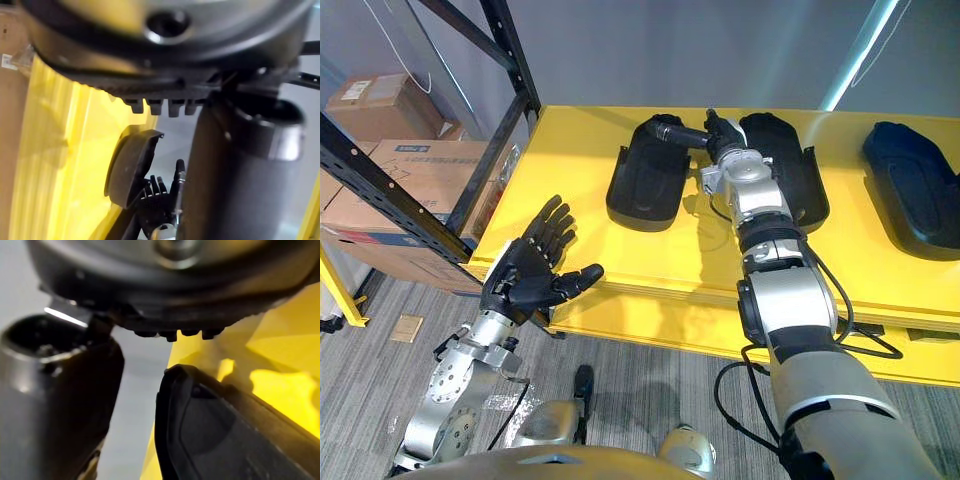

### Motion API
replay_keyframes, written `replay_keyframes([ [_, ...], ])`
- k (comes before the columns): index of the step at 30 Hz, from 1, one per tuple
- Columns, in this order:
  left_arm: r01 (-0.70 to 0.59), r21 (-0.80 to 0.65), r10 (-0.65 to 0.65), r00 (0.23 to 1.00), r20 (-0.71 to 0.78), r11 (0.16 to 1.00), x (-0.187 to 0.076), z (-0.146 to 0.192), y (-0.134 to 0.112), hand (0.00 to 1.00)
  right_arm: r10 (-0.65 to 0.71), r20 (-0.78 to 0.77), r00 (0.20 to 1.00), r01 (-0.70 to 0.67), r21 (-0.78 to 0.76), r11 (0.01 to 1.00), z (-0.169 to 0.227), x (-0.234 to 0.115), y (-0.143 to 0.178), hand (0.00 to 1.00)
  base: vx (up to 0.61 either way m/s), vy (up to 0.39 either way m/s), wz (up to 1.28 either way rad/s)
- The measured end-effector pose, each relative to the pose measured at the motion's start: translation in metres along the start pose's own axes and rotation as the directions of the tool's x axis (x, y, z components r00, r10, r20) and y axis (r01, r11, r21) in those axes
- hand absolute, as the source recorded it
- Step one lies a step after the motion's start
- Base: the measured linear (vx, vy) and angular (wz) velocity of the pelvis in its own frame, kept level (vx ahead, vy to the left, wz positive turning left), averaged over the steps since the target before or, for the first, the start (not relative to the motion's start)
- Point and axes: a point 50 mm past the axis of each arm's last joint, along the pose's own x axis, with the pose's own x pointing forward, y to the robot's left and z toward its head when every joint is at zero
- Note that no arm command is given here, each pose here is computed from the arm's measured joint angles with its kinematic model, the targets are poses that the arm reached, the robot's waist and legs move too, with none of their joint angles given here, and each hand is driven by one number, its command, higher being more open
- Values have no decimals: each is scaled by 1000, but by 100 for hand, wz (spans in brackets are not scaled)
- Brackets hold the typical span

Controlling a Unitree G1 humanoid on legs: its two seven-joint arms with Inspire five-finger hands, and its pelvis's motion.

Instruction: Walk over and take three plastic housings, then place them on the shelf

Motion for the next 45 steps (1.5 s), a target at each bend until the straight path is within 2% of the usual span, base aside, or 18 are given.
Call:
replay_keyframes([
  [10, 1, -2, -1, 1000, 5, 1000, 1, 1, -1, 100, 57, 27, 998, -56, -54, 997, 8, 1, 7, 100, -3, -32, -1],
  [23, 0, -3, 0, 1000, 5, 1000, 0, 1, -1, 100, 75, 74, 994, -68, -92, 993, 16, 2, 11, 100, -5, -35, 1],
  [38, -13, -9, 13, 1000, 3, 1000, 1, 0, -2, 100, 79, 101, 992, -68, -108, 992, 18, 3, 39, 100, 2, -10, -1],
  [45, -23, -9, 23, 1000, 3, 1000, 1, 0, -2, 100, 73, 113, 991, -61, -108, 992, 20, 3, 39, 100, 0, 0, 0],
])
